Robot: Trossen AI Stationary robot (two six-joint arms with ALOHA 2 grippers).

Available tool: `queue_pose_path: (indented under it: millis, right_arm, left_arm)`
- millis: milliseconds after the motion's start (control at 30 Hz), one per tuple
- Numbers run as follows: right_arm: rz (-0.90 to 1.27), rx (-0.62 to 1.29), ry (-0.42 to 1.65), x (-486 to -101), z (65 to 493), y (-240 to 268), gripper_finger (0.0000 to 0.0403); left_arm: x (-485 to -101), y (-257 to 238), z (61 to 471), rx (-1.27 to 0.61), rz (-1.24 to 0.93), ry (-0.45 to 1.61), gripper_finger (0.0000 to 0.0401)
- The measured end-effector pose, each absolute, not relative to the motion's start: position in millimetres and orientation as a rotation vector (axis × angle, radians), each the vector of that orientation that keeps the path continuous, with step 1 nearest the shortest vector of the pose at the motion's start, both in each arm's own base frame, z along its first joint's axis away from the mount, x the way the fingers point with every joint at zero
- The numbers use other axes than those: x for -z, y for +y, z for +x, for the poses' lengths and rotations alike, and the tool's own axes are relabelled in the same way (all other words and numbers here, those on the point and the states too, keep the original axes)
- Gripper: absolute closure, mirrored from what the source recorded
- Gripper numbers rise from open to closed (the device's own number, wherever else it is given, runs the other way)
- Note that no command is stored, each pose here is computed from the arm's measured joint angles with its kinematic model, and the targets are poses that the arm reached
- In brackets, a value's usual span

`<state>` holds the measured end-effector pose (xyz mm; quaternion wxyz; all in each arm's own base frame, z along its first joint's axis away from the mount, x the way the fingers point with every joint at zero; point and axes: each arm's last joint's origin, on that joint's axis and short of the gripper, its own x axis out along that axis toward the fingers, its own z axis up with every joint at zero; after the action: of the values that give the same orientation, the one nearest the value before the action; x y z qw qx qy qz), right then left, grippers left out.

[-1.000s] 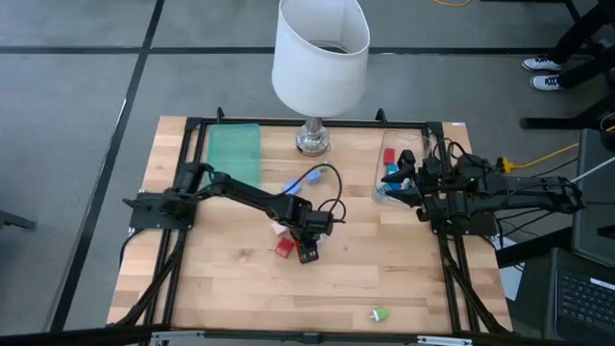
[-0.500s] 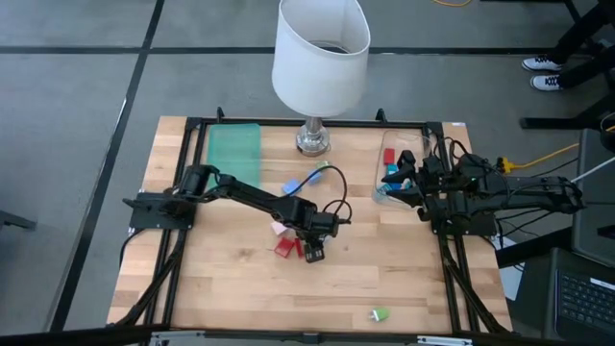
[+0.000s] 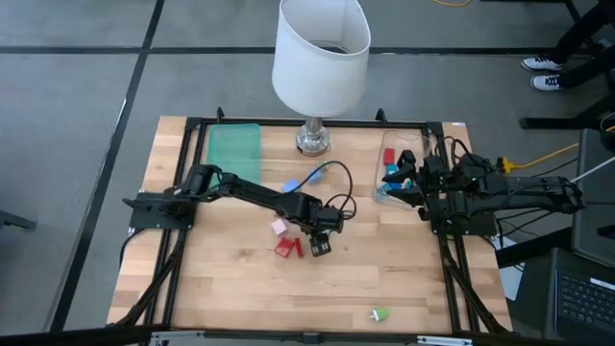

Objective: Pick & Place Office items
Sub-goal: Put the white digital timer into the transparent bin

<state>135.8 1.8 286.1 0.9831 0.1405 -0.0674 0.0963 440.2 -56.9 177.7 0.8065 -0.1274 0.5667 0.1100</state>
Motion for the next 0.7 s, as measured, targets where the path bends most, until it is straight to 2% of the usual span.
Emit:
queue_pose_path:
  millis: [67, 267, 700]
  right_arm:
    - [0.282, -0.194, -0.135, -286, 136, 2, 0.0215]
    - [0.268, -0.195, -0.136, -286, 136, 2, 0.0215]
    - [0.263, -0.204, -0.154, -288, 135, 2, 0.0215]
  left_arm:
    - [-191, -56, 442, -0.233, -0.276, 1.199, 0.0186]
    - [-197, -51, 444, -0.228, -0.227, 1.203, 0.0186]
    - [-148, -32, 455, -0.138, -0.157, 1.321, 0.0186]
